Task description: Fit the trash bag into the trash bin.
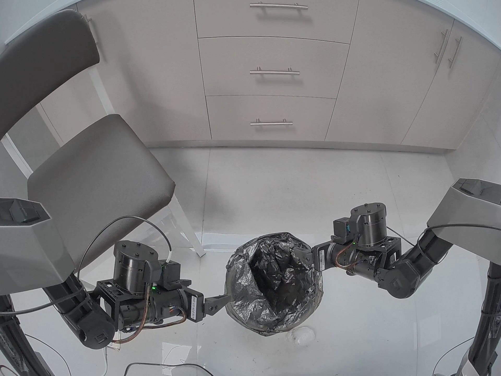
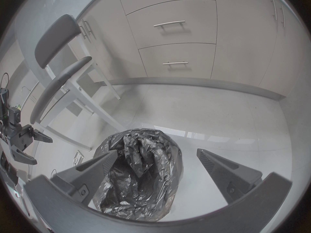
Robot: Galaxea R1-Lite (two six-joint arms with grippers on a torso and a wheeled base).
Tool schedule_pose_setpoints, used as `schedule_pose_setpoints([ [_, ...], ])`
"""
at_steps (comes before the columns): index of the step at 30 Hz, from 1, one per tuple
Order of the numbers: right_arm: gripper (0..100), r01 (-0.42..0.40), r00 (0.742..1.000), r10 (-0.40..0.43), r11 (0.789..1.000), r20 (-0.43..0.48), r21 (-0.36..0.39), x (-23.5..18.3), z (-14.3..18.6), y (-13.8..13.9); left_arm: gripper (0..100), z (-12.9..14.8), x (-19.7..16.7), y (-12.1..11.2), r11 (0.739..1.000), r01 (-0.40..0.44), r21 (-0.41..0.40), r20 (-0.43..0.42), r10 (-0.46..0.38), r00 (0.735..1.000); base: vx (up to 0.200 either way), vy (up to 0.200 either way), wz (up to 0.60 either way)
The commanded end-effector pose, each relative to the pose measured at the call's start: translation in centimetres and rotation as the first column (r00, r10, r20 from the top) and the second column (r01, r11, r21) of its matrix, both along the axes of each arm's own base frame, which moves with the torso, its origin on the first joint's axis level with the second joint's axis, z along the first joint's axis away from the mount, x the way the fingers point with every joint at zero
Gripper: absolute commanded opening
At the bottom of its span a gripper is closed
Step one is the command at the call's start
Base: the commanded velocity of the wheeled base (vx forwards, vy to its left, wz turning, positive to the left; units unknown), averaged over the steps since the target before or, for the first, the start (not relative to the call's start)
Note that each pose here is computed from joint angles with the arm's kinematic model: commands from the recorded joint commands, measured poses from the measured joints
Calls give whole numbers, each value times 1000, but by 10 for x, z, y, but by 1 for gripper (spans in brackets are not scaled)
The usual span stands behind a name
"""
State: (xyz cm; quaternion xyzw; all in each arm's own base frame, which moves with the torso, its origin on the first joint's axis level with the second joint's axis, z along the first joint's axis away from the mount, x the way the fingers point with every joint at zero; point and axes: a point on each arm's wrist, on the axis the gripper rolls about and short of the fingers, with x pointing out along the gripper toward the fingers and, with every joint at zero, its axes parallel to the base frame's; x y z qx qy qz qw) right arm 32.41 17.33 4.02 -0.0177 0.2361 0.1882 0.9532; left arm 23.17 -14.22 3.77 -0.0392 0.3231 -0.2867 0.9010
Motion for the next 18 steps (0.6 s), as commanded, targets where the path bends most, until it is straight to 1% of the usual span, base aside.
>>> schedule_pose_setpoints([
  [1, 100, 3, 1000, -3, 1000, -7, -5, 1, -4, -1, 100, 0, 0, 0, 1000, 0, 0, -2, 0, 1000, -200, 0, 0],
  [3, 100, 3, 1000, -3, 1000, -7, -5, 1, -4, -1, 100, 0, 0, 0, 1000, 0, 0, -2, 0, 1000, -200, 0, 0],
  [15, 100, 10, 1000, -11, 1000, -24, -16, 5, -13, -2, 100, -3, 1, 0, 1000, 0, 4, -8, 0, 1000, 0, 0, 0],
  [18, 100, 27, 999, -27, 999, -31, -20, 12, -19, -5, 100, -4, 1, 0, 1000, 0, 7, -12, 1, 1000, 0, 0, 0],
])
